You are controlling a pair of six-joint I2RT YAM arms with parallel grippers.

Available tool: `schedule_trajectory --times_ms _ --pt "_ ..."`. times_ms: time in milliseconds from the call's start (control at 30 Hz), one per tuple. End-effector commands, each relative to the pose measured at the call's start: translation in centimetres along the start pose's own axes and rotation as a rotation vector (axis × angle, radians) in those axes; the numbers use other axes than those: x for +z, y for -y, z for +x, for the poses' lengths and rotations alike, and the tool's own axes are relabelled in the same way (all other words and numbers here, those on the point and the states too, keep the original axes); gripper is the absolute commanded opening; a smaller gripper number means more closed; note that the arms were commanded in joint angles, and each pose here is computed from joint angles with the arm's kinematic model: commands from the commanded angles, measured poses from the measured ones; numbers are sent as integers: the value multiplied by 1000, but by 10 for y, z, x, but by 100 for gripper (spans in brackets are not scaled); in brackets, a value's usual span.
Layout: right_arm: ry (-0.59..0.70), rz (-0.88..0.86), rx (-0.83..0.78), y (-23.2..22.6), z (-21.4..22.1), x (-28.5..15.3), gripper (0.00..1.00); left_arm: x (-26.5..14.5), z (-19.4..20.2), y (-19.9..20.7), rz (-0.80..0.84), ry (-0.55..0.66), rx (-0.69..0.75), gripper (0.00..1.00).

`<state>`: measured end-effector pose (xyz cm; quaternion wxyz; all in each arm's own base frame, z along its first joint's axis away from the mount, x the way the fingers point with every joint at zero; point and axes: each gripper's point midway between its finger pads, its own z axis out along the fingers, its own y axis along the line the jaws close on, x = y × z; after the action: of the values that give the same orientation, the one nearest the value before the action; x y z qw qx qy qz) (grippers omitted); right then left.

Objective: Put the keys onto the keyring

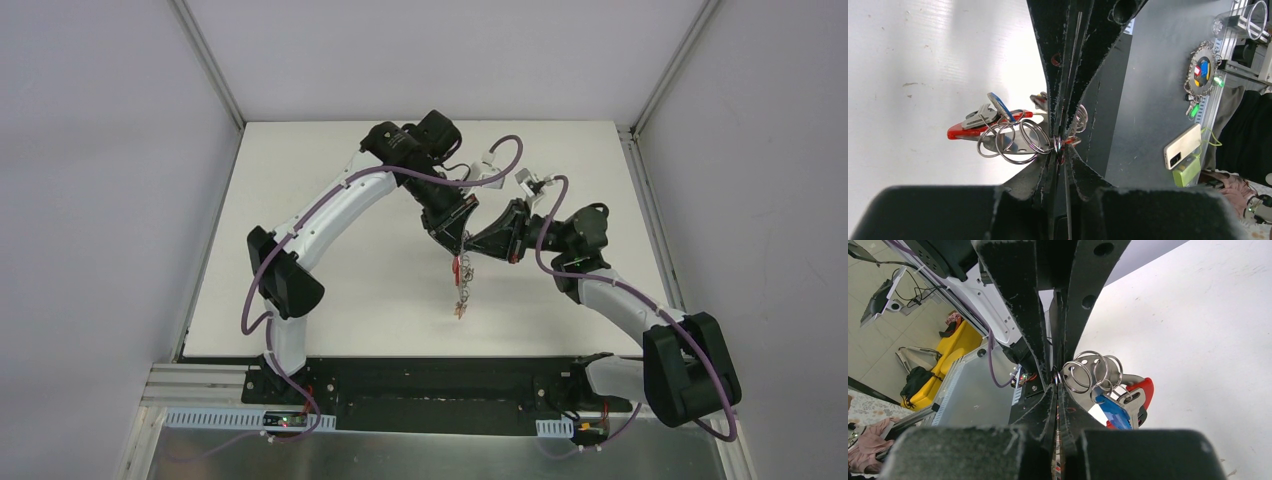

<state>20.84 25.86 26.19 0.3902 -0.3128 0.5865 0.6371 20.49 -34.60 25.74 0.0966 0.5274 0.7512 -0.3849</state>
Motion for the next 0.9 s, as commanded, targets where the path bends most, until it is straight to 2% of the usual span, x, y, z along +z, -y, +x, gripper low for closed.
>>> schedule_trajectory --times_ms 0,367,867 --pt "76 0 -132 -9 -25 0 0 -22 -13 23 41 111 78 12" --pt "98 5 -150 -12 -35 -7 0 -42 -12 26 74 224 126 29" --pt "103 -19 -167 -21 -40 -11 0 -34 -29 -3 -1 322 163 33"
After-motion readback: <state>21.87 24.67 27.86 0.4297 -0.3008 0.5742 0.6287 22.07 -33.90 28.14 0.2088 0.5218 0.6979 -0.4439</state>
